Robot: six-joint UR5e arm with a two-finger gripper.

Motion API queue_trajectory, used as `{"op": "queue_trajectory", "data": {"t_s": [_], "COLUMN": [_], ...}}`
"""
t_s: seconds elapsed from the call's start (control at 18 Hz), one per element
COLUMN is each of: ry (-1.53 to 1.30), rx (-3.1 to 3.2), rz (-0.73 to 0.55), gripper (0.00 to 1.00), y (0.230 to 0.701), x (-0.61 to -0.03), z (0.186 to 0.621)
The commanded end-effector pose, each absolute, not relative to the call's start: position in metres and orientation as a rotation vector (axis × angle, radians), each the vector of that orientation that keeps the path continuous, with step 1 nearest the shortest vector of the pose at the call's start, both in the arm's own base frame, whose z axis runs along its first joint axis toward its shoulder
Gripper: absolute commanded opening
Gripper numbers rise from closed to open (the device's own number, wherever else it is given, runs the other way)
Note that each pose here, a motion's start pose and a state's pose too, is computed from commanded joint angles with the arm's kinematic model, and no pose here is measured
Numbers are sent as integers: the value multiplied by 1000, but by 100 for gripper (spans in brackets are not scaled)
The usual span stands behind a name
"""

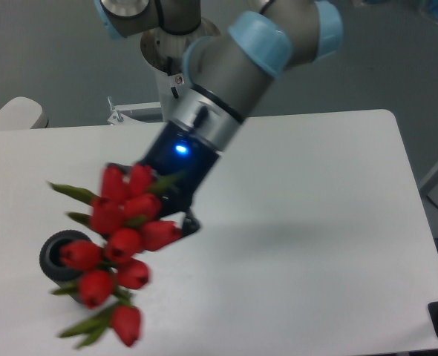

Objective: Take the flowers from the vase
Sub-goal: 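Carry the tulip bunch away from the vase over the table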

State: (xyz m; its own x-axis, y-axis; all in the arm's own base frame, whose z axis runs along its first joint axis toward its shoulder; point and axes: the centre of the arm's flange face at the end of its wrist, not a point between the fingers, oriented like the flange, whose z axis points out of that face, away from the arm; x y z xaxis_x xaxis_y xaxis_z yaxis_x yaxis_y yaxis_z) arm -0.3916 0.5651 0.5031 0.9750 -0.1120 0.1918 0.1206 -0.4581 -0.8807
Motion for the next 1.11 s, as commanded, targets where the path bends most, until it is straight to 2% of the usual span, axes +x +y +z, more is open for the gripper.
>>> {"op": "queue_trajectory", "data": {"t_s": [0.67,1.11], "ry": [31,88], "rx": [-2035,-2013], "rz": [-199,-194], "gripper": [29,29], "y": [543,531], "x": [-431,-434], "z": [478,468]}}
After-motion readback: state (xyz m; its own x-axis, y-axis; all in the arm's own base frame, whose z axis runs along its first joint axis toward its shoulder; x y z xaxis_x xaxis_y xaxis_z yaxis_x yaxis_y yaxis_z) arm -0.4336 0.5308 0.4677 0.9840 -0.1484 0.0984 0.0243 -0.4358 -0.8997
